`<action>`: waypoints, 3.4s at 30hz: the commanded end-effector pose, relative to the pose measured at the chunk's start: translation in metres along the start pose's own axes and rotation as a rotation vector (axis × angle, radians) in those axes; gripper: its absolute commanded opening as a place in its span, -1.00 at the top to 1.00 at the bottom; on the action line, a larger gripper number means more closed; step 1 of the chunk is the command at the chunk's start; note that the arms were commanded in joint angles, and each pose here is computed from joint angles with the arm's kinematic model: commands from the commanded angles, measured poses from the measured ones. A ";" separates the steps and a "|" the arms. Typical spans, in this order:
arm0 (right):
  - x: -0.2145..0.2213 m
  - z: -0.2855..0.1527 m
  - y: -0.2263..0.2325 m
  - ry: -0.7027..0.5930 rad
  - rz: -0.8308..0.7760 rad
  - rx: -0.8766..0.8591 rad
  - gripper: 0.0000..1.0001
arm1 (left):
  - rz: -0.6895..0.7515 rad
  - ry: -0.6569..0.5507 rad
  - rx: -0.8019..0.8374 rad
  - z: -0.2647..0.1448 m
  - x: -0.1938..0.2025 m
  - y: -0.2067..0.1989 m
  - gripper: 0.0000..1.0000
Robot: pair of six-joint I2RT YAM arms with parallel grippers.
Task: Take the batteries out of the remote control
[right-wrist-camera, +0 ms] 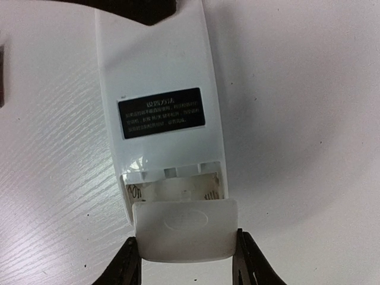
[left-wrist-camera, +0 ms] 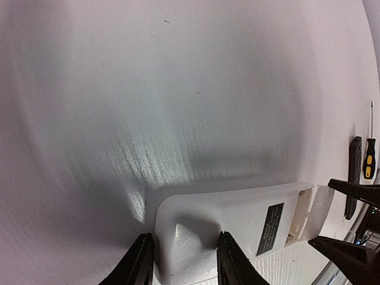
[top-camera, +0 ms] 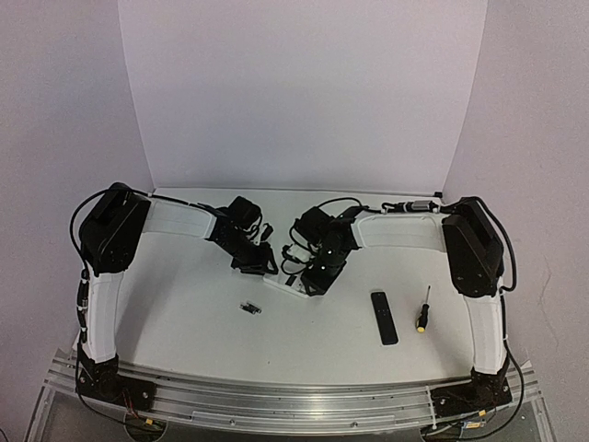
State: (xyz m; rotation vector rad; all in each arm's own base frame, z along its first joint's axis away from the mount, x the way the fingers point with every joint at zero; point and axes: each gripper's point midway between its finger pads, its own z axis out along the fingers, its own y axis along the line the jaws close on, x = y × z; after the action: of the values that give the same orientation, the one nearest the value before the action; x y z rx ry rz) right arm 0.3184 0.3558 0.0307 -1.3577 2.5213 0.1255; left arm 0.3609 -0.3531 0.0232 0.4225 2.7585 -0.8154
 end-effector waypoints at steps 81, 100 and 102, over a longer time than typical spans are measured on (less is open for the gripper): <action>-0.007 -0.006 0.030 -0.013 0.008 -0.053 0.66 | -0.077 0.085 -0.173 0.018 0.059 0.027 0.28; -0.009 -0.015 0.028 -0.030 0.043 -0.059 0.67 | -0.070 0.098 -0.170 0.021 0.064 0.030 0.28; -0.008 -0.016 0.027 -0.029 0.050 -0.057 0.67 | -0.071 0.098 -0.171 0.020 0.064 0.030 0.28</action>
State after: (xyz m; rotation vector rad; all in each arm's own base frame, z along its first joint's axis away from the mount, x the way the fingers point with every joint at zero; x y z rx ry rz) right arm 0.3148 0.3680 0.0241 -1.3062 2.5449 0.1291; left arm 0.3637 -0.3543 0.0209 0.2947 2.6973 -0.7447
